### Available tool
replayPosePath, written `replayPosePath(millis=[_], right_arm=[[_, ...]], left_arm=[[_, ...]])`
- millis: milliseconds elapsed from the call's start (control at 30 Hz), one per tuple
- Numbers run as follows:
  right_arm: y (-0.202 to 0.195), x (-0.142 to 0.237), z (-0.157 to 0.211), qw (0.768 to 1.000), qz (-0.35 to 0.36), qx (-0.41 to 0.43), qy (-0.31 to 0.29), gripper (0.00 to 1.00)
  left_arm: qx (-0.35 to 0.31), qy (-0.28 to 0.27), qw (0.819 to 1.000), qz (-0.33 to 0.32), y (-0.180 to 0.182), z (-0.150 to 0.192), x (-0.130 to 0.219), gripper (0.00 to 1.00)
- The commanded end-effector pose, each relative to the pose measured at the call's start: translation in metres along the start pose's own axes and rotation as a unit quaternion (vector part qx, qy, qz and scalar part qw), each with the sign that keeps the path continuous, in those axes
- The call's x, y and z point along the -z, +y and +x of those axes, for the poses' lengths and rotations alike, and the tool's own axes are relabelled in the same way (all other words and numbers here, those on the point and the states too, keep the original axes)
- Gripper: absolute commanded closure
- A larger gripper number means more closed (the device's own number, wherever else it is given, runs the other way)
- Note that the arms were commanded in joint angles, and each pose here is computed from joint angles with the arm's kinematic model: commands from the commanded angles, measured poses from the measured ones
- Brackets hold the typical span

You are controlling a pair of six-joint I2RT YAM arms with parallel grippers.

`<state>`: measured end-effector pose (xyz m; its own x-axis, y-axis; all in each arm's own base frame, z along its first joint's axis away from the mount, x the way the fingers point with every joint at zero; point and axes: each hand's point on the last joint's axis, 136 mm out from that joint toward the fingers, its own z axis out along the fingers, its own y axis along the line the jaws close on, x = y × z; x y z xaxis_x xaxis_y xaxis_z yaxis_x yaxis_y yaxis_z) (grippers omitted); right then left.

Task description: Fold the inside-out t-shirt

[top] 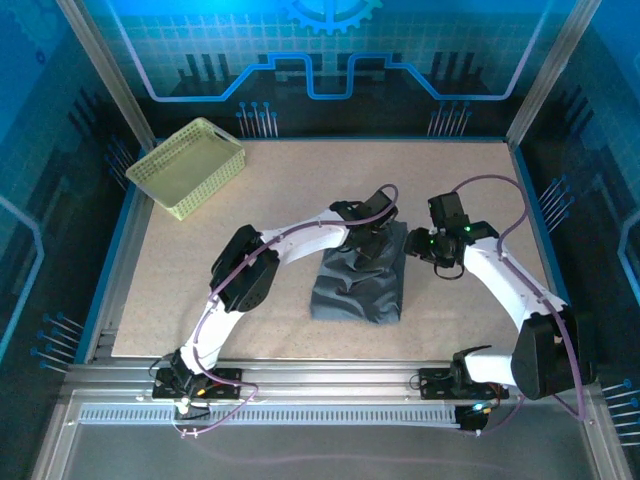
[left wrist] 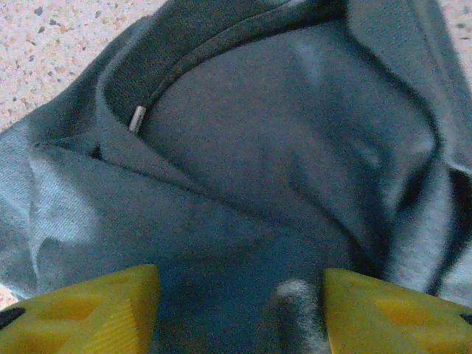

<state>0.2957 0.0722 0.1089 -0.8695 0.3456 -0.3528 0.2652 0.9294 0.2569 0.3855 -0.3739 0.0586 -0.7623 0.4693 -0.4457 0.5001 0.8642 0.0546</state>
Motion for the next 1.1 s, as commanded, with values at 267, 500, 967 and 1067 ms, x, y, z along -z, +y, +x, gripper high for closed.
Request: replayPosePath(millis=[267,500,967,1067], right_arm=[[0.019,-0.021,-0.019,0.999,-0.036,0.037,-0.003,0.43],[0.038,-0.05,-0.05,0.997,-0.034,0.064,0.004,0.43],[0.056,-0.088,-0.086,0.995,-0.027,0.093,0.008,0.43],[0.058,-0.091,-0.088,0.995,-0.028,0.097,0.01,0.43]], left_arm=[[0.065,-0.046,0.997,-0.023,0.03,-0.022,0.011,0.78],[0.194,-0.096,0.975,0.04,0.07,-0.031,0.031,0.91],[0.332,-0.102,0.933,0.098,0.127,-0.022,0.015,0.81],[0.356,-0.084,0.928,0.062,0.142,-0.009,0.006,0.68]])
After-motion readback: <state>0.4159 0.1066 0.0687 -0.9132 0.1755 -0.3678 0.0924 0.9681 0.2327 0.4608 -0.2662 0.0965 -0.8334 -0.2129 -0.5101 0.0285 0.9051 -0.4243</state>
